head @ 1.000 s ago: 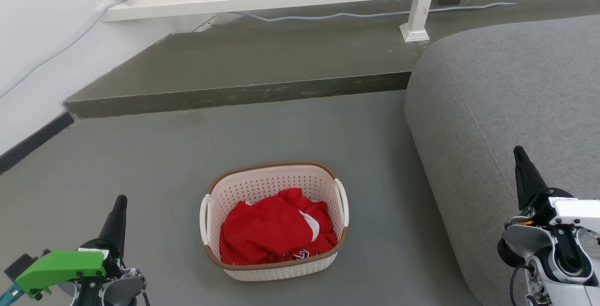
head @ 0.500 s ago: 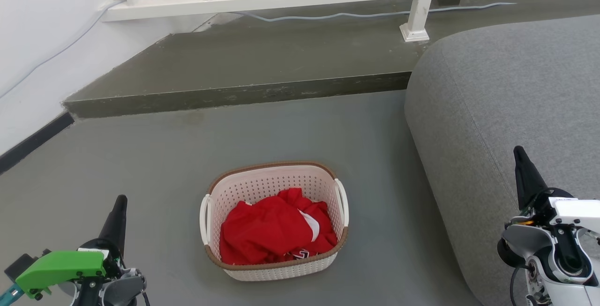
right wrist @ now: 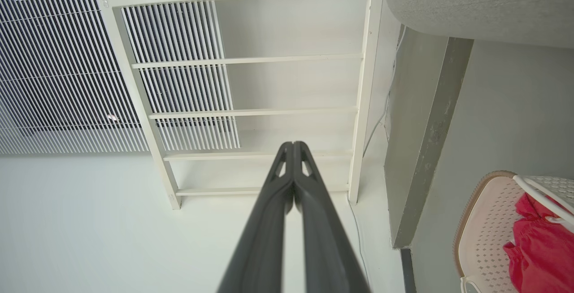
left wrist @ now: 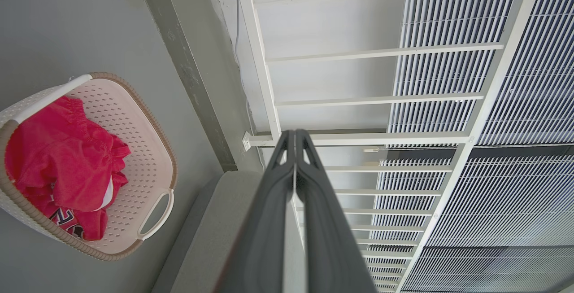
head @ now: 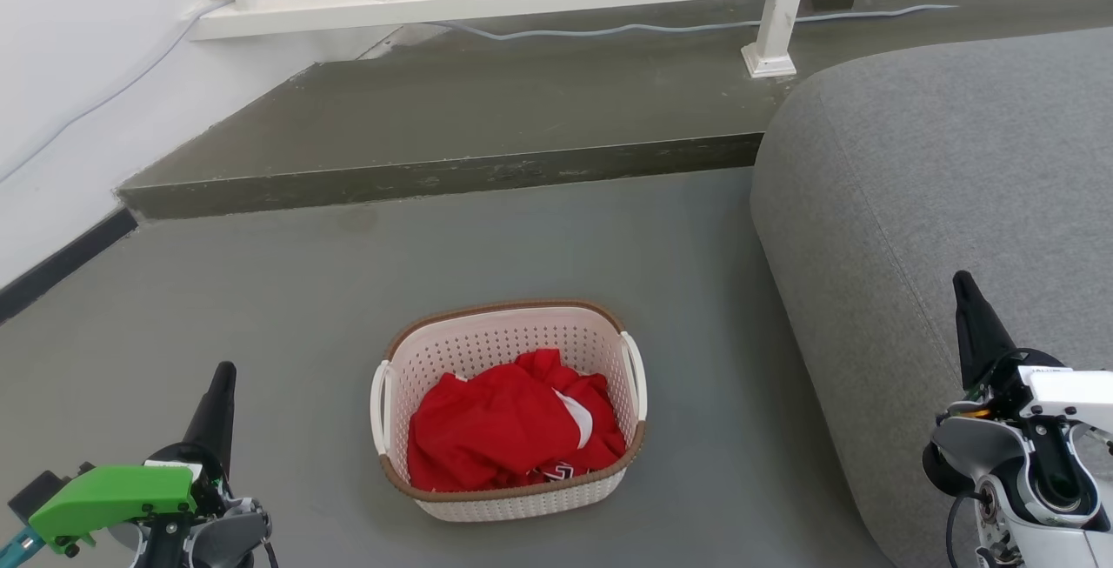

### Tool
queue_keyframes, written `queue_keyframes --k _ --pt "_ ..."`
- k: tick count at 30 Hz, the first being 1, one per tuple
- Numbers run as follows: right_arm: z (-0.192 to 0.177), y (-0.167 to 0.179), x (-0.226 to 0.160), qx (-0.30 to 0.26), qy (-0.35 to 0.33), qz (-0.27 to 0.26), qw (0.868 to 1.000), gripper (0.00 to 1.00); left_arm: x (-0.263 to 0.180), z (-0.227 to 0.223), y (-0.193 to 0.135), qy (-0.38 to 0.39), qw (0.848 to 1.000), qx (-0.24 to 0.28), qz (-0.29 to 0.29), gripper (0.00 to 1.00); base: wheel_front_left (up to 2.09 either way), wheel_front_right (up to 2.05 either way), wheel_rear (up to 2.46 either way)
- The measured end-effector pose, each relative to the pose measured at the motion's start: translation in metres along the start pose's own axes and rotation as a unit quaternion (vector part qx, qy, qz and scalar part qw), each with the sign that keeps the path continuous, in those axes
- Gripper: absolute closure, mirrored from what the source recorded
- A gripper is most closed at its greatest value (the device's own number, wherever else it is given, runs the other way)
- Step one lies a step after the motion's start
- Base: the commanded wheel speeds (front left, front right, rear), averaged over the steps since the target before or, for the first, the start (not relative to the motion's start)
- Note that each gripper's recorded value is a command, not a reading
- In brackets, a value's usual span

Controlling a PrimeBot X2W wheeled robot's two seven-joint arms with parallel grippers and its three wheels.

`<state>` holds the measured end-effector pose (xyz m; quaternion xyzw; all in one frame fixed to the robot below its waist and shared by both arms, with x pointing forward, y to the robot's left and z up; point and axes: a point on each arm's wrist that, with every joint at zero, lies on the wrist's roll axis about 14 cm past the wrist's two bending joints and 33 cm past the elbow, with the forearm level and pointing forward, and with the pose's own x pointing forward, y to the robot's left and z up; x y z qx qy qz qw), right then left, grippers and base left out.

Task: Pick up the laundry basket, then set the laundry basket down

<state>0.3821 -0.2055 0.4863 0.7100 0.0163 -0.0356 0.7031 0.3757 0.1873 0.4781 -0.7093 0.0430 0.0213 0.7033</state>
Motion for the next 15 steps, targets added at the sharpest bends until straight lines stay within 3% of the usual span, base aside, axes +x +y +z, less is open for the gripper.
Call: queue_keyframes --k 15 --pt "0.0001 0.0001 0.0 0.0 0.0 0.0 1.0 1.0 0.0 -0.0001 0.0 0.0 1.0 0.0 0.0 1.0 0.0 0.0 0.0"
